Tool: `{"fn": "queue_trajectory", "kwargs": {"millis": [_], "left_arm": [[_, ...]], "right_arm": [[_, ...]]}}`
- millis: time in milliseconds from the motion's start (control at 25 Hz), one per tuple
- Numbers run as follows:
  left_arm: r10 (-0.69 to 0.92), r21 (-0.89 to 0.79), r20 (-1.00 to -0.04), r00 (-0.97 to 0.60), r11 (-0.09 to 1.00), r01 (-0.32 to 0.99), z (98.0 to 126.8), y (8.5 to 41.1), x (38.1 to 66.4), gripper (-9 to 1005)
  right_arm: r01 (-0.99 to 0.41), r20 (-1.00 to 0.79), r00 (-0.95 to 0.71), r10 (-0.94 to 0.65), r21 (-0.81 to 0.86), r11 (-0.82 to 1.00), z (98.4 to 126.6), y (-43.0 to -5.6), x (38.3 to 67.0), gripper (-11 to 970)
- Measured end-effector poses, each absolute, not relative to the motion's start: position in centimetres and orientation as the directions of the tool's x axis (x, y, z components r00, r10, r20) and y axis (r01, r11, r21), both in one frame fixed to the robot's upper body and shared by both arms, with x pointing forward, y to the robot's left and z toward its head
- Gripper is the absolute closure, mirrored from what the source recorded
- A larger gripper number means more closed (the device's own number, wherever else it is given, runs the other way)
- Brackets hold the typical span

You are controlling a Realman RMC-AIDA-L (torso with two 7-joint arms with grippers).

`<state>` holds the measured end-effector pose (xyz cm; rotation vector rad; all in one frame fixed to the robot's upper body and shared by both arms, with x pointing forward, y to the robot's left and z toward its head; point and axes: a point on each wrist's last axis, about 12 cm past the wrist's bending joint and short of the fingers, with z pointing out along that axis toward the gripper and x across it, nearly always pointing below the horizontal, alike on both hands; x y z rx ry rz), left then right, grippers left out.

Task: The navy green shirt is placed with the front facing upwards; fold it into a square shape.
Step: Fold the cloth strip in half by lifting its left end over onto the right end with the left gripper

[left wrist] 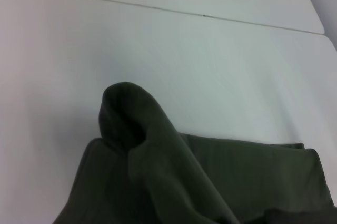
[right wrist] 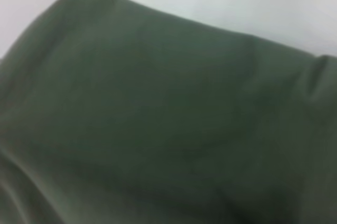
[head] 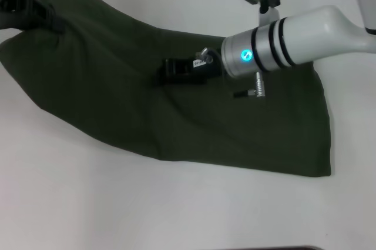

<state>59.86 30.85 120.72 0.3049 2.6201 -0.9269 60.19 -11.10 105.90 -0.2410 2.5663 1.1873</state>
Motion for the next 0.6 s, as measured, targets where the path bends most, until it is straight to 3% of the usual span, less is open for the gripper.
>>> {"fn": "queue_trajectory", "kwargs": {"millis": [600], "left_arm": [[0.092,-0.578,-0.38,-0.921,0.753,0.314,120.8,31.0,59.4,928]], "right_arm": [[-0.271,-0.357,-0.934,0.03,0.758,0.593,106.1,-13.7,60.0,943]]}}
